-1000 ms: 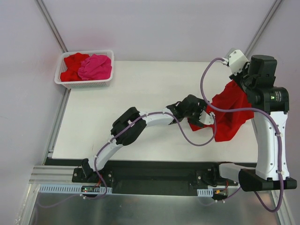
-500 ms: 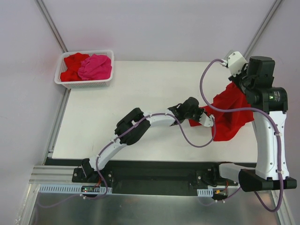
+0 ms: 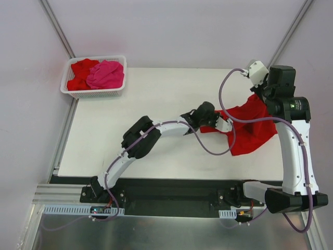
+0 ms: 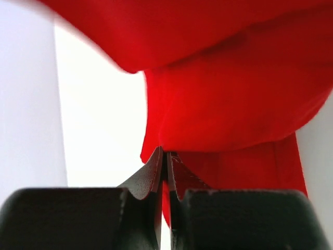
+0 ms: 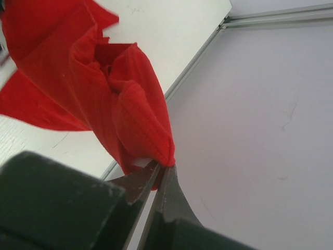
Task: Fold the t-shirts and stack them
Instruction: Flatten out the tshirt
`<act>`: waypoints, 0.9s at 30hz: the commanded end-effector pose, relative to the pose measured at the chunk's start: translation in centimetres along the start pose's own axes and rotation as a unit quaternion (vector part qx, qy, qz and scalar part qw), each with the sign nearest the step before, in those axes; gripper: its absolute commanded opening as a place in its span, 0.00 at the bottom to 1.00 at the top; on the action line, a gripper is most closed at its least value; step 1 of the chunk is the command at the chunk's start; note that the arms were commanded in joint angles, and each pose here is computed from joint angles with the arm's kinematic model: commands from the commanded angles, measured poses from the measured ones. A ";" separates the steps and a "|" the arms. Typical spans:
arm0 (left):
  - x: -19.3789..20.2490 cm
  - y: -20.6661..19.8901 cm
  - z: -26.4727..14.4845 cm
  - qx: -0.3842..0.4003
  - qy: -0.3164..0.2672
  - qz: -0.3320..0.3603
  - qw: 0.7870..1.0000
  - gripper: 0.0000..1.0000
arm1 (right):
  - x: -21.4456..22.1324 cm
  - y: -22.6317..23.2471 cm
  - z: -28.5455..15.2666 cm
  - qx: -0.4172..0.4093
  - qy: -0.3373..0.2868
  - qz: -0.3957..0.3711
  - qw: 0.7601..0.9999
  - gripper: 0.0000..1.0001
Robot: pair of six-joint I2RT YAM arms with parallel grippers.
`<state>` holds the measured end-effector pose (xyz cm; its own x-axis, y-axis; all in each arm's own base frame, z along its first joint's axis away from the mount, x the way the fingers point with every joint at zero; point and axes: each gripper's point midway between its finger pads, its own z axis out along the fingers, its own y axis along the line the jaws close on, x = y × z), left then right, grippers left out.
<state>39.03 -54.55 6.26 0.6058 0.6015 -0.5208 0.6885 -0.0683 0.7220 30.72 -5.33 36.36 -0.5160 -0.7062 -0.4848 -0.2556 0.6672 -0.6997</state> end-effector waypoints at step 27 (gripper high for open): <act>8.2 14.2 -31.4 -0.129 0.181 -0.004 0.975 0.00 | -2.5 -8.1 -2.0 0.142 -0.062 0.069 0.985 0.01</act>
<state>43.54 -29.55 21.46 0.3909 0.8330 -0.3916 0.5912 0.0989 0.8005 33.63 -7.58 36.50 -0.5393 -0.6597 -0.5233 -0.1487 0.6863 -0.7120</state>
